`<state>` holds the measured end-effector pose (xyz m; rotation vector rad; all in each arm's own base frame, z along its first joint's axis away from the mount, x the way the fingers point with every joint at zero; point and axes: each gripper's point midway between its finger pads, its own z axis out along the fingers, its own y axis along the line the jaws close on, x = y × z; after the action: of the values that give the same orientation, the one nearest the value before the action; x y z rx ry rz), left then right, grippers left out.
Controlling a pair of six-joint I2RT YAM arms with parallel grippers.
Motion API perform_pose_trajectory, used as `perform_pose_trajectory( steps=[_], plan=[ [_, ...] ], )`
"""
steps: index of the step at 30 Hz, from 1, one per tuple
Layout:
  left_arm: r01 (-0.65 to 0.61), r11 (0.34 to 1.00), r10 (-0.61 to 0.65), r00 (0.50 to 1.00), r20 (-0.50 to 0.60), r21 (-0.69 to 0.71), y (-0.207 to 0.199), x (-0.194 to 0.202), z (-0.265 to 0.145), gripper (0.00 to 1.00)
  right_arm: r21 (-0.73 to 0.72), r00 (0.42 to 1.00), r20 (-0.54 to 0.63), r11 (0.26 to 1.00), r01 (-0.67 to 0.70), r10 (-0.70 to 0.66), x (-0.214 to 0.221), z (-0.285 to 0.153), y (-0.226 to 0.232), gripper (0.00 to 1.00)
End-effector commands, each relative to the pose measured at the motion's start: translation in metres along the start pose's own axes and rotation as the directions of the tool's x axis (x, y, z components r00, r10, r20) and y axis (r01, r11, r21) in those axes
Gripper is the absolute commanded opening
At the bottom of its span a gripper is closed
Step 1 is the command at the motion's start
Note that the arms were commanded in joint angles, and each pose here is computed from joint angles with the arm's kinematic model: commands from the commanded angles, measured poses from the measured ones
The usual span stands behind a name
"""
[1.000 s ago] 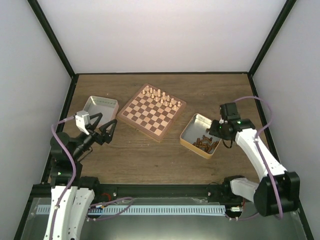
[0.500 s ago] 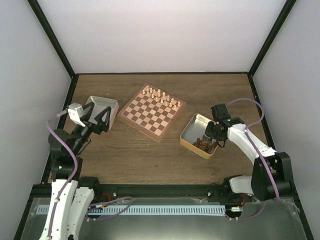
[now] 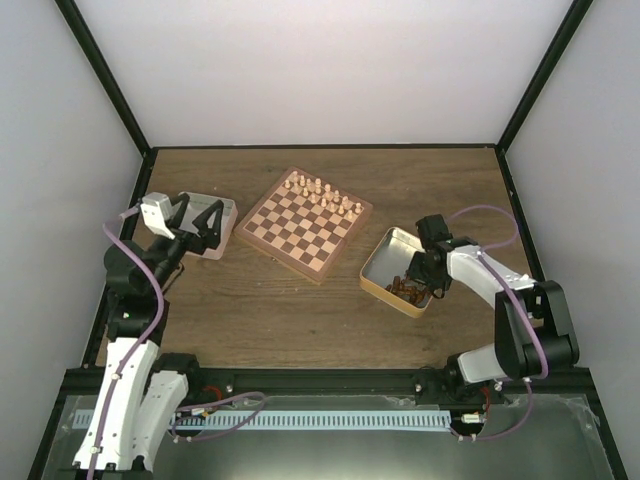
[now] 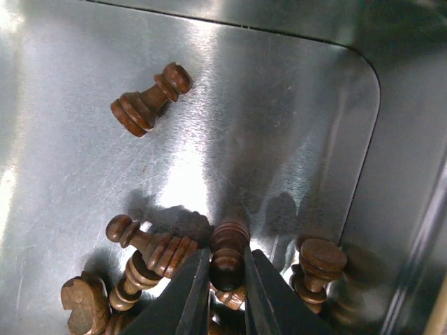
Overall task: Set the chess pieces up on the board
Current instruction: Pick up the chess piece from the storage box, then place the chess piece on the chessboard.
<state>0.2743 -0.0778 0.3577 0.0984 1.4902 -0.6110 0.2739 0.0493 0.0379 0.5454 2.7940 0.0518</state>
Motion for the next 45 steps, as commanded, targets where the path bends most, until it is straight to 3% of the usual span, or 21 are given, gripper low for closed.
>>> perform_pose_trajectory(
  steps=[1, 6, 9, 14, 23, 29, 34, 45],
  plan=[
    [-0.052, 0.999, 0.051, 0.997, 0.064, 0.013, -0.006, -0.019, -0.001, 1.00, 0.005, 1.000, 0.017, 1.000, -0.003, 0.003, -0.004, 0.003, 0.002, 0.14],
    [-0.059, 0.998, 0.058, 0.996, 0.063, 0.012, -0.005, -0.017, -0.003, 1.00, 0.015, 0.999, 0.042, 1.000, 0.001, -0.001, -0.013, 0.001, 0.004, 0.14],
    [-0.062, 0.998, 0.061, 0.996, 0.068, 0.012, -0.006, -0.018, -0.004, 1.00, 0.028, 0.998, 0.056, 1.000, 0.008, -0.010, -0.018, -0.001, 0.004, 0.09],
    [-0.058, 0.998, 0.056, 0.995, 0.077, 0.013, -0.007, -0.018, -0.007, 1.00, 0.049, 0.989, 0.138, 0.998, 0.038, -0.045, -0.035, -0.024, 0.016, 0.08],
    [-0.053, 0.999, 0.053, 0.995, 0.083, -0.002, -0.005, -0.019, -0.009, 1.00, -0.079, 0.958, 0.233, 0.979, 0.190, -0.167, -0.040, -0.075, 0.101, 0.11],
    [-0.049, 0.998, 0.051, 0.995, 0.084, -0.027, -0.001, -0.019, -0.009, 1.00, -0.230, 0.934, 0.206, 0.913, 0.336, -0.291, -0.018, -0.080, 0.191, 0.11],
    [-0.049, 0.998, 0.051, 0.995, 0.083, -0.034, 0.000, -0.018, -0.010, 1.00, -0.259, 0.898, 0.169, 0.861, 0.438, -0.406, 0.004, -0.063, 0.246, 0.11],
    [-0.050, 0.998, 0.052, 0.995, 0.085, -0.033, 0.000, -0.018, -0.010, 1.00, -0.275, 0.860, 0.110, 0.816, 0.509, -0.499, 0.032, -0.044, 0.271, 0.11]
  ],
)
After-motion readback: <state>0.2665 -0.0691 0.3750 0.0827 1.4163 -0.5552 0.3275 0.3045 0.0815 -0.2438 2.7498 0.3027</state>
